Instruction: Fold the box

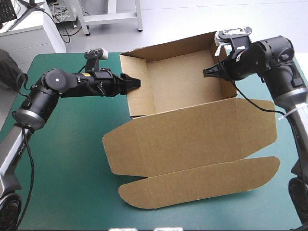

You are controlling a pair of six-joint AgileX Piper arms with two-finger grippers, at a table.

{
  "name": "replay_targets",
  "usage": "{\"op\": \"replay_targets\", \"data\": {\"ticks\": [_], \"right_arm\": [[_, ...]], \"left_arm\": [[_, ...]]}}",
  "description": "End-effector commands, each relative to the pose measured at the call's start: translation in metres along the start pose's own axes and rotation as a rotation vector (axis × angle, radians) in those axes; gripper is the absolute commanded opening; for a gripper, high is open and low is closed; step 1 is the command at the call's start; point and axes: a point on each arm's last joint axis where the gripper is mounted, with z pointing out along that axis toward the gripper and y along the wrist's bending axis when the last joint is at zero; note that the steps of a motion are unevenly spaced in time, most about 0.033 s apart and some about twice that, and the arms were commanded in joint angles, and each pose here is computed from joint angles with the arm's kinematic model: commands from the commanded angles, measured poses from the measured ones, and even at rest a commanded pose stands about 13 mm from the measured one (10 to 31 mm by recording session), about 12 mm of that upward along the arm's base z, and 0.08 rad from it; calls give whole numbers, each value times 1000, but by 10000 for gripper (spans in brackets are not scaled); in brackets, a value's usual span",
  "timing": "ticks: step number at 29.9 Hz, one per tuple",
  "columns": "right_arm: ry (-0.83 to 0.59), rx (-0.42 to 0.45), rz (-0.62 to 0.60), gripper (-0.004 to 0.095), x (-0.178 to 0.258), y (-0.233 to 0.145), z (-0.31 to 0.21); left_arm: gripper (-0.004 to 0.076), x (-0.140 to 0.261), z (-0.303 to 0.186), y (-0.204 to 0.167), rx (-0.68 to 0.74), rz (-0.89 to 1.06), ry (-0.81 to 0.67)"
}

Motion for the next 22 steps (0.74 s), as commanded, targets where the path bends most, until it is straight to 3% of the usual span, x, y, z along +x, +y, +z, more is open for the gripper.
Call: {"op": "replay_targets", "data": {"ticks": [1, 7, 11, 16, 19, 22], "right_arm": [[-140, -57, 32, -13, -10, 6, -27], [-169, -102, 10, -12, -13, 34, -21], [-134, -122, -1, -13, -12, 53, -2], [-85, -147, 3, -13, -10, 74, 22], [-59, -159, -6, -12, -8, 84, 35], [-33, -158, 1, -12, -7, 91, 48]], "left_arm": [[433, -14, -18, -22, -64, 25, -84], [426, -15, -15, -28, -194, 23, -77], [322, -14, -9, -29, -287, 42, -36], [268, -13, 1, -23, -347, 24, -11], [192, -10, 10, -16, -368, 16, 20], [39, -8, 21, -9, -388, 15, 53]]}}
